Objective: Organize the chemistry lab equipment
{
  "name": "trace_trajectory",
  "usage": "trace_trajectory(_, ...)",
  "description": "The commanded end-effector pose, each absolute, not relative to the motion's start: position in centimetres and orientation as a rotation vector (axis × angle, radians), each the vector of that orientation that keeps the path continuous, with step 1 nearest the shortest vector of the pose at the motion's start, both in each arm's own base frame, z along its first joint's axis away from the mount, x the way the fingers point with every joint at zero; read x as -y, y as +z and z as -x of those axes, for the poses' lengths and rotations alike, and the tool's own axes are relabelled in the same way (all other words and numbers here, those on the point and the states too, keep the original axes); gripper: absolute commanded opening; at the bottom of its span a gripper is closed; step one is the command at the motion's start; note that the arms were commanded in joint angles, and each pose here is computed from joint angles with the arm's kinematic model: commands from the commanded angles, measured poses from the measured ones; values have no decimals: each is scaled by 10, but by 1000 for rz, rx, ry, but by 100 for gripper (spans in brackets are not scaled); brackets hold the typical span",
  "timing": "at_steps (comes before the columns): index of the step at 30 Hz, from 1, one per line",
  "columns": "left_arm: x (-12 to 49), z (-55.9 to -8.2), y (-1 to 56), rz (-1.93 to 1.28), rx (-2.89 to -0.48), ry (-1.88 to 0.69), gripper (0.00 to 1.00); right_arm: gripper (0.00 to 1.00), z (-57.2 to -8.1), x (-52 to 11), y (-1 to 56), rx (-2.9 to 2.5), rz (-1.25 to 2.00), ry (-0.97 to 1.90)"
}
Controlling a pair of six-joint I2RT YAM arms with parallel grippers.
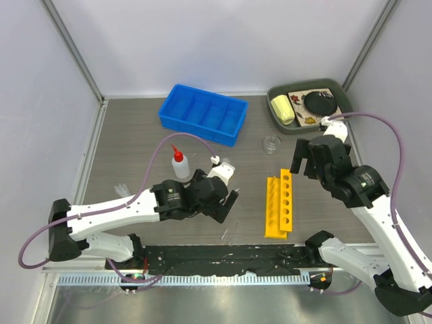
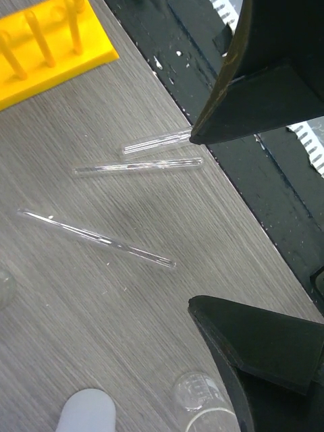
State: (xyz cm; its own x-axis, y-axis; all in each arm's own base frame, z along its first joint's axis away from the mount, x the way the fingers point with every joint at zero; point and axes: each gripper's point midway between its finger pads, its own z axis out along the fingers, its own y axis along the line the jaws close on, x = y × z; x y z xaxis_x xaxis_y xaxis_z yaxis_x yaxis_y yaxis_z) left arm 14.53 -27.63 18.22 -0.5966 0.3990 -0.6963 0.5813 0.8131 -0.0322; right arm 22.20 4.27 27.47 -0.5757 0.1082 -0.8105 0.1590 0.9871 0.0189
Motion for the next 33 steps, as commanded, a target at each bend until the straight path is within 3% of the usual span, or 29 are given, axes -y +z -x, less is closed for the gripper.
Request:
trace_trajectory(1, 291, -145, 177, -706, -2273, -301, 100, 97, -211, -54, 231, -2330, -224, -39)
trace_trajectory(15, 296, -130, 174, -644, -2283, -372, 100, 84, -187, -76, 154, -2525, -318, 71)
trace_trajectory(33, 281, -127, 177, -618, -2272, -390, 100, 83, -190, -83, 107, -2598, -418, 48)
